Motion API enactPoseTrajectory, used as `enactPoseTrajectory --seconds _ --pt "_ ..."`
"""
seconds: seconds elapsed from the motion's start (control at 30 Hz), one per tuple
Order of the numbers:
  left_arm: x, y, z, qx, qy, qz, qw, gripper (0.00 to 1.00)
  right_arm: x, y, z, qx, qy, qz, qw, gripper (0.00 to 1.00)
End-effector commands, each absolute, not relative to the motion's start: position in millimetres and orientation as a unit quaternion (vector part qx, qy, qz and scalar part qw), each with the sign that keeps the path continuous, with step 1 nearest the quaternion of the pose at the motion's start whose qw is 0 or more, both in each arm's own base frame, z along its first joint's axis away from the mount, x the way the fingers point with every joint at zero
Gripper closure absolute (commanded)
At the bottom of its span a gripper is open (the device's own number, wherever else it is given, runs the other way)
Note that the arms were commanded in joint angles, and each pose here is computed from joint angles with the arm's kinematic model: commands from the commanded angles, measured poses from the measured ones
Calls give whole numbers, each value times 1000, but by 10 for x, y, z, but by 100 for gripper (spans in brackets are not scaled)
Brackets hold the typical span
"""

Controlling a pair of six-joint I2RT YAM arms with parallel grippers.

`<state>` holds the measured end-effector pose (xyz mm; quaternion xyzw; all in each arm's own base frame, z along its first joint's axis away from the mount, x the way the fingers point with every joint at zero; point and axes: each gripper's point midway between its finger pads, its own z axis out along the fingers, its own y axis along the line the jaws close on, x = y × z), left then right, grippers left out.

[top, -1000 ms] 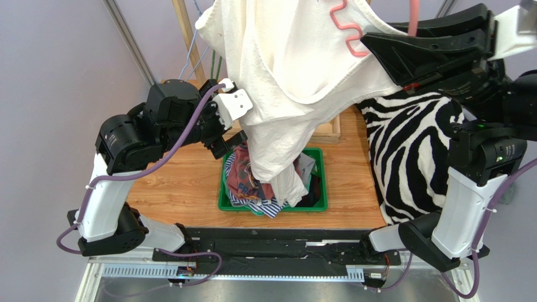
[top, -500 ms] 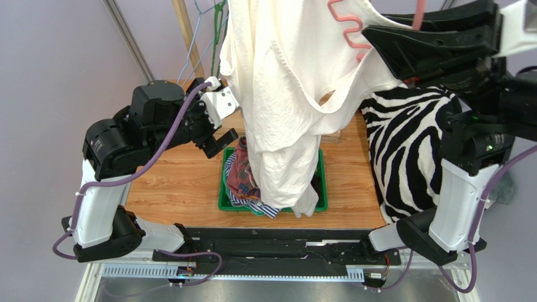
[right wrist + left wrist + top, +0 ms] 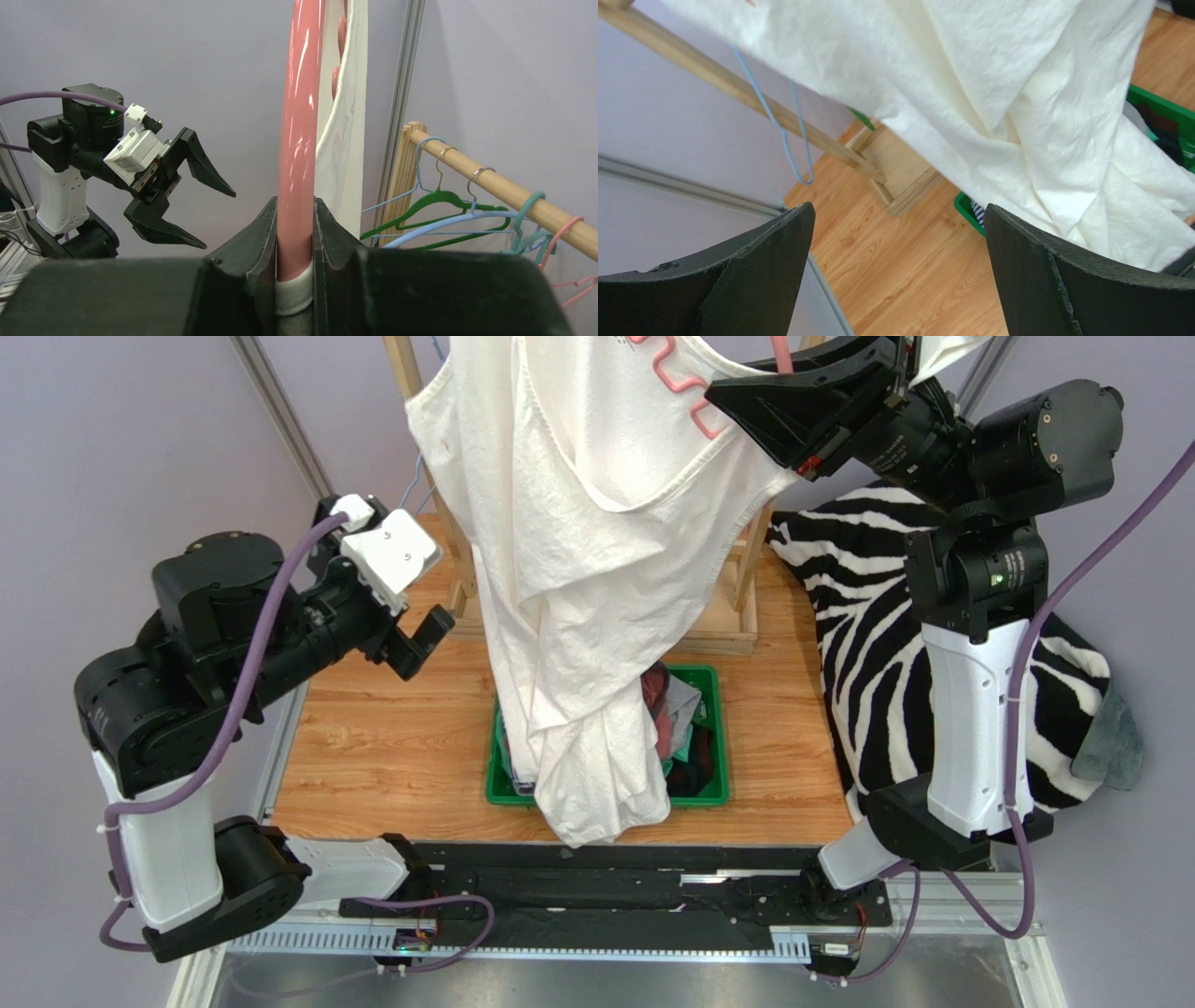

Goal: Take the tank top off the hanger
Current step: Pick up the hanger from the clothesline.

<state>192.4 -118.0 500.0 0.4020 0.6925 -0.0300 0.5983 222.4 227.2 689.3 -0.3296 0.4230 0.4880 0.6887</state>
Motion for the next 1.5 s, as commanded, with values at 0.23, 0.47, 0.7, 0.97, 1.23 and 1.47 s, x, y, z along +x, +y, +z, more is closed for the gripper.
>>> enactPoseTrajectory --seconds 0.23,0.47,0.7,0.97,1.23,1.47 --pt "1936 -928 5058 360 704 0 612 1 1756 1802 7747 -267 276 418 823 100" --pt "1930 -1010 4961 372 711 -16 597 1 1803 1654 7937 -226 250 394 855 100" --pt "1911 -1043 4911 378 713 -25 590 1 1938 1622 7951 -205 254 385 863 100" --pt "1906 -1072 4868 385 714 -30 584 1 1961 1790 7732 -251 291 398 833 100" --pt "1890 -1091 4827 399 710 -30 580 1 2055 2133 6789 -332 399 443 731 100" --pt "1896 -1112 4791 406 709 -31 575 1 2124 2217 5907 -364 488 441 660 100"
